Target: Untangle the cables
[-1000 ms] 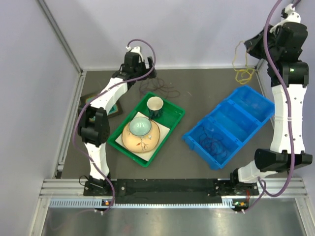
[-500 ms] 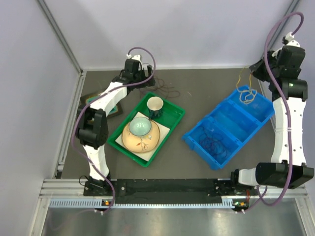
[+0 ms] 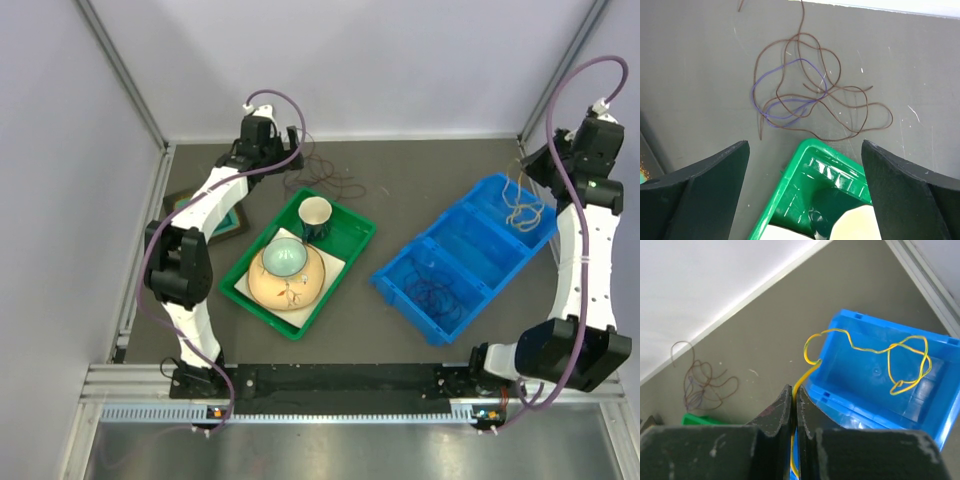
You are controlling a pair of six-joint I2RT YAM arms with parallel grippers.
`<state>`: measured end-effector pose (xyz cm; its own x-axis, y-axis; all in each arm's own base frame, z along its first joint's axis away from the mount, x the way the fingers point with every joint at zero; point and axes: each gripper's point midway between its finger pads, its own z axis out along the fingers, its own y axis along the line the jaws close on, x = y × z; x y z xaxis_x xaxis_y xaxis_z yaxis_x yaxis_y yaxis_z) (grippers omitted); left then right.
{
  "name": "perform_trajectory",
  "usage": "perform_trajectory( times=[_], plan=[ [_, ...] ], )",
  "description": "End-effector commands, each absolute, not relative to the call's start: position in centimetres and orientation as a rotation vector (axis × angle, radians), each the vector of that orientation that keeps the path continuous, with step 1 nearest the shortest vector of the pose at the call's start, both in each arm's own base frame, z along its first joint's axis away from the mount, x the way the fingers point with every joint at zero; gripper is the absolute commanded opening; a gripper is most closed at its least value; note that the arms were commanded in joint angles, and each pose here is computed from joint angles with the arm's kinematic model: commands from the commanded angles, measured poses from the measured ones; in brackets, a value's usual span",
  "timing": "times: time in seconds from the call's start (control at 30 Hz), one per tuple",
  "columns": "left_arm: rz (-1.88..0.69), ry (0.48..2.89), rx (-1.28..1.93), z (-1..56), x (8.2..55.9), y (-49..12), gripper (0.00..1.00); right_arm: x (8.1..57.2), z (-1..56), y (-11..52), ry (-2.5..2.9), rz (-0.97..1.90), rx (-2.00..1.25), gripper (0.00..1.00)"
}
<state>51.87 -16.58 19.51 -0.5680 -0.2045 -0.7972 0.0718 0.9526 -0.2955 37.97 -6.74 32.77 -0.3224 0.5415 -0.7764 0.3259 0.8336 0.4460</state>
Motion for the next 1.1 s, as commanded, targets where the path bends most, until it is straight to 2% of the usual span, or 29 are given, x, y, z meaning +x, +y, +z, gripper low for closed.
perform_trajectory(
  times=[0.0, 0.03, 0.07, 0.13, 0.17, 0.2, 0.33, 0.43, 0.57, 0.6, 0.67, 0.73, 0.77, 0.87, 1.07],
  plan=[
    [-0.368, 2.066, -0.081, 22.8, 51.8, -16.3, 0.99, 39.3, 30.7, -9.1, 1.924, 0.201, 0.707, 0.0],
    [-0.358, 2.062, -0.087, 23.0, 51.8, -16.0, 0.99, 39.3, 29.8, -10.1, 1.93, 0.143, 0.747, 0.0],
    [-0.358, 2.06, -0.086, 23.0, 51.8, -16.1, 0.99, 39.4, 28.7, -10.7, 1.947, 0.111, 0.782, 0.33],
    [-0.361, 2.059, -0.085, 23.1, 51.8, -16.1, 0.99, 39.7, 28.2, -11.8, 1.942, 0.059, 0.819, 0.63],
    [-0.369, 2.057, -0.085, 23.1, 51.9, -16.3, 0.99, 40.1, 28.0, -11.9, 1.946, 0.058, 0.825, 0.82],
    [-0.371, 2.059, -0.083, 23.1, 51.9, -16.3, 0.99, 40.7, 27.6, -12.0, 1.955, 0.068, 0.829, 0.87],
    [-0.383, 2.059, -0.084, 23.4, 51.7, -16.4, 0.99, 41.7, 29.7, -11.1, 1.921, 0.147, 0.802, 0.91],
    [-0.381, 2.06, -0.085, 23.3, 51.7, -16.4, 0.99, 41.6, 31.0, -10.5, 1.904, 0.178, 0.764, 0.85],
    [-0.4, 2.062, -0.085, 23.2, 51.6, -16.7, 0.99, 40.5, 29.6, -9.7, 1.949, 0.188, 0.743, 0.63],
    [-0.403, 2.062, -0.089, 23.2, 51.6, -16.7, 0.99, 40.2, 29.0, -9.1, 1.966, 0.196, 0.734, 0.62],
    [-0.405, 2.059, -0.091, 23.3, 51.6, -16.6, 0.99, 39.5, 26.9, -7.5, 2.024, 0.224, 0.706, 0.64],
    [-0.408, 2.058, -0.093, 23.3, 51.7, -16.7, 0.99, 39.4, 25.3, -4.4, 2.091, 0.267, 0.636, 0.7],
    [-0.41, 2.057, -0.094, 23.5, 51.7, -16.7, 0.99, 39.5, 24.9, -3.3, 2.111, 0.285, 0.608, 0.76],
    [-0.412, 2.057, -0.102, 23.5, 51.6, -16.7, 0.99, 39.6, 22.4, 1.1, 2.204, 0.346, 0.528, 0.82],
    [-0.416, 2.069, -0.111, 23.0, 51.3, -16.7, 0.99, 40.5, 17.4, 6.9, 2.327, 0.396, 0.465, 0.82]
  ],
)
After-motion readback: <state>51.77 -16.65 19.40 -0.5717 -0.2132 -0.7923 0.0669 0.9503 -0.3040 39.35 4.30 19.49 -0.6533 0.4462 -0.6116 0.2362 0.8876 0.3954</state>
